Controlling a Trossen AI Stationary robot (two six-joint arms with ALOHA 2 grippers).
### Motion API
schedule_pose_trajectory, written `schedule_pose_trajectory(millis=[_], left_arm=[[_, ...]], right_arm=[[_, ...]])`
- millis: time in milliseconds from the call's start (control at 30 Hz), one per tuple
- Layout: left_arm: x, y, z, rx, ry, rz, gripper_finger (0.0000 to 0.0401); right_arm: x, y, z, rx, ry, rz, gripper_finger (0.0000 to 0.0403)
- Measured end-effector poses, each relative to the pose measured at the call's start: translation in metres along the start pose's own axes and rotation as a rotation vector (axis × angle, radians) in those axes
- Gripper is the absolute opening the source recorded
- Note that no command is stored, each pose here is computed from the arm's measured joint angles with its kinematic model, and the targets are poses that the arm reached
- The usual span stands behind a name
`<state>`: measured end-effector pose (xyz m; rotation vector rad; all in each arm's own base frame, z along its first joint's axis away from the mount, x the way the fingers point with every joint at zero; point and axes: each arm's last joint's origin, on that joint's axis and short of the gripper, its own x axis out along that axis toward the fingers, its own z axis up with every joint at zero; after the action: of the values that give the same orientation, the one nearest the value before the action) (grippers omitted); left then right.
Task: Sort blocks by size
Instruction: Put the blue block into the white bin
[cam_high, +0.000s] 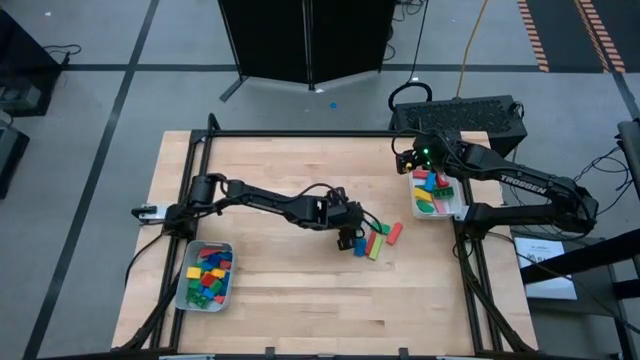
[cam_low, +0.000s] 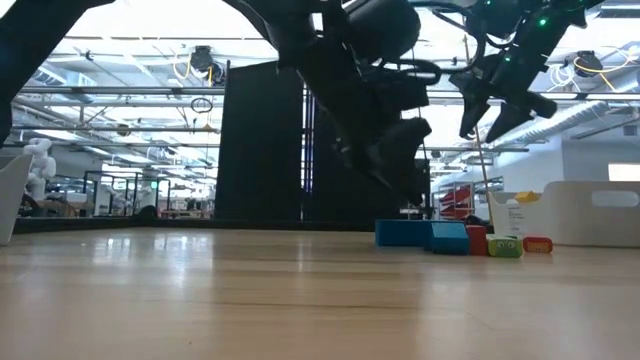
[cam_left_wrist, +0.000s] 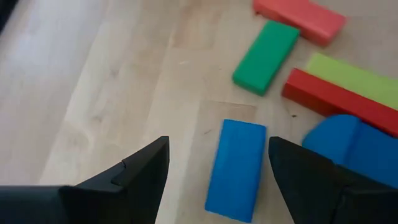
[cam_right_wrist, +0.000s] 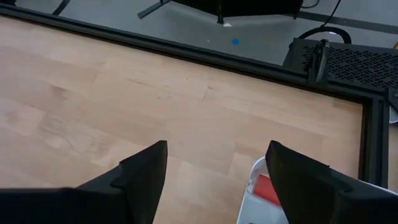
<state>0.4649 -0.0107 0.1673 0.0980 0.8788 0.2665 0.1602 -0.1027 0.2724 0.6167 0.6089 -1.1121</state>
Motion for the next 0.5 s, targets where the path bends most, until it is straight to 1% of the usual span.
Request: schedule_pose_trajectory(millis=[167, 267, 500], left_arm=[[-0.0002, -0.0030, -0.0022, 0.071, 0.022, -0.070, 0.0274], [-0.0004, -0.0038, -0.0034, 0.128, 0.031, -0.072, 0.0274], [0.0082, 0.0003, -0.0084, 0.128, 0.062, -0.080, 0.0274]], right_arm=[[0.0000, 0.0001, 0.0001, -0.008, -0.001, 0.000, 0.0263], [0.0000, 0.0001, 0.0001, -0.012, -0.001, 0.000, 0.0263], [0.0000, 0.0001, 0.0001, -0.035, -0.001, 0.000, 0.0263]])
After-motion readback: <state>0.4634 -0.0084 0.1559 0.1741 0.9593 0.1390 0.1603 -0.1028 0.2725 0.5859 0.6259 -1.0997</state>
